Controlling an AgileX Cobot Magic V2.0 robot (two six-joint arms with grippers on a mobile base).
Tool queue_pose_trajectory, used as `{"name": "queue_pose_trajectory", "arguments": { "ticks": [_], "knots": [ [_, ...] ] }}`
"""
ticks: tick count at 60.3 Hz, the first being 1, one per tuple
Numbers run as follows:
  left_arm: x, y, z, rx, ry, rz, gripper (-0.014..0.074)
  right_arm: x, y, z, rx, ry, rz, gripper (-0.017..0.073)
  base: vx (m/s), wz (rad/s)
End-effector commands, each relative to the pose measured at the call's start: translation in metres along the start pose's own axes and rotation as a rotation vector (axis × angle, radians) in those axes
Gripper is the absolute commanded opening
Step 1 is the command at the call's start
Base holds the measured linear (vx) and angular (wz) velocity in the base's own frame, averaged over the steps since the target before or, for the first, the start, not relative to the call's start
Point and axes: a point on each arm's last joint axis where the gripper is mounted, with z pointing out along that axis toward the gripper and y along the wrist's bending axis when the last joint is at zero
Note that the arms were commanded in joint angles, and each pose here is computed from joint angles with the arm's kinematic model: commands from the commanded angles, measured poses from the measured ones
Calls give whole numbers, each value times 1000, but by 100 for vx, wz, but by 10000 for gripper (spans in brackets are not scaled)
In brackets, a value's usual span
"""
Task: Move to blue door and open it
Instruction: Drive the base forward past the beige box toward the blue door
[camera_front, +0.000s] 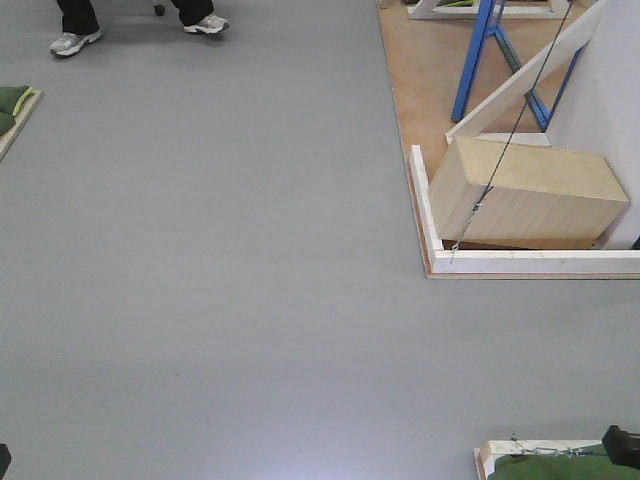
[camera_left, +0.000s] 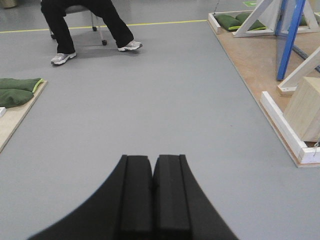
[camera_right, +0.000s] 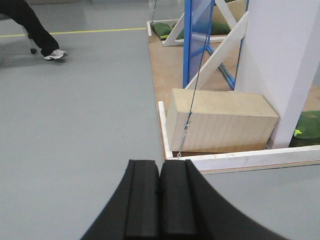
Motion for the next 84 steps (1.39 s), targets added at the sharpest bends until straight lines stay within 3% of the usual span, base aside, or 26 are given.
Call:
{"name": "queue_pose_trajectory", "arguments": {
  "ticks": [1,84],
  "knots": [
    [-16,0,-5,7,-126,-6,71,-5,0,0,3,-81,-2,-4,0,0],
    [-14,0,-4,7,-125,-6,71,-5,0,0,5,-85,-1,-4,6,2]
  ]
}}
